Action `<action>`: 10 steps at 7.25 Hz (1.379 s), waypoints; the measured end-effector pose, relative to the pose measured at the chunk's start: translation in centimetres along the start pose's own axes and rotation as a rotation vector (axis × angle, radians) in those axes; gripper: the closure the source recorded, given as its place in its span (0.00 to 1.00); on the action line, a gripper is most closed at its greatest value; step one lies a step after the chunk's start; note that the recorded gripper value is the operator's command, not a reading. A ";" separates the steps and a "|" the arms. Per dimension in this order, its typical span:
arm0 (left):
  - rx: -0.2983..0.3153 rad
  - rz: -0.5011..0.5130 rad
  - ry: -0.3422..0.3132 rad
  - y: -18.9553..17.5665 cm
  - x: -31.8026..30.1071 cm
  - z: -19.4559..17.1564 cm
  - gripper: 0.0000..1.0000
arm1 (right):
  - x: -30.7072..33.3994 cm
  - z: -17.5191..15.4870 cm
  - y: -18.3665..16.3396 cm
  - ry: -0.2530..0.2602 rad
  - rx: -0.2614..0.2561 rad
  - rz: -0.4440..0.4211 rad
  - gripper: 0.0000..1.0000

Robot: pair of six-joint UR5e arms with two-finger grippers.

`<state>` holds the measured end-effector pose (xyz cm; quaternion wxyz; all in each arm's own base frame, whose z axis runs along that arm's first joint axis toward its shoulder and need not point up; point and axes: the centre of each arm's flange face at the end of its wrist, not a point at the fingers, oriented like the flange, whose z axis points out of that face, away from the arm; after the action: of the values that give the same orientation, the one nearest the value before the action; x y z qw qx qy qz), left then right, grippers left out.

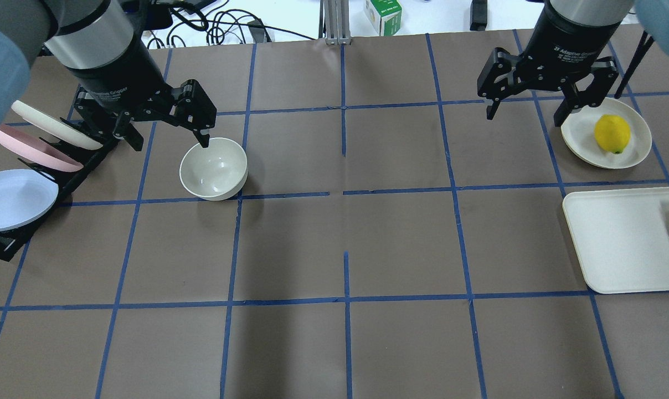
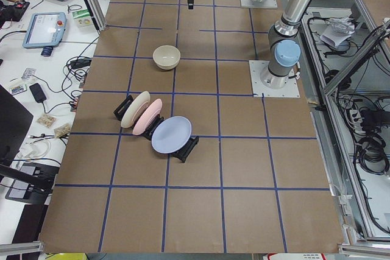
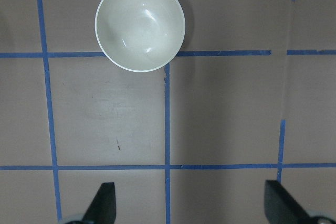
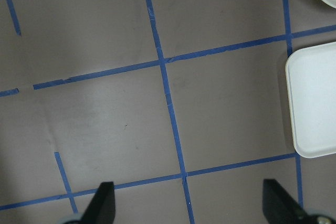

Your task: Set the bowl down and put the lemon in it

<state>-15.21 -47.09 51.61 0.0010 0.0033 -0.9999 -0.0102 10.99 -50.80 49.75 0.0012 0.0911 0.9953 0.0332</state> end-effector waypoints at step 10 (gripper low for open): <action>-0.023 -0.056 -0.006 -10.9 -7.4 13.2 0.00 | 8.7 3.1 -6.0 0.001 -0.017 0.003 0.00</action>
<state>-7.81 -57.65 38.16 -0.0021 0.0313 -0.9993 -0.0217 1.38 -54.86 46.25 0.0014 0.0928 0.9948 0.0420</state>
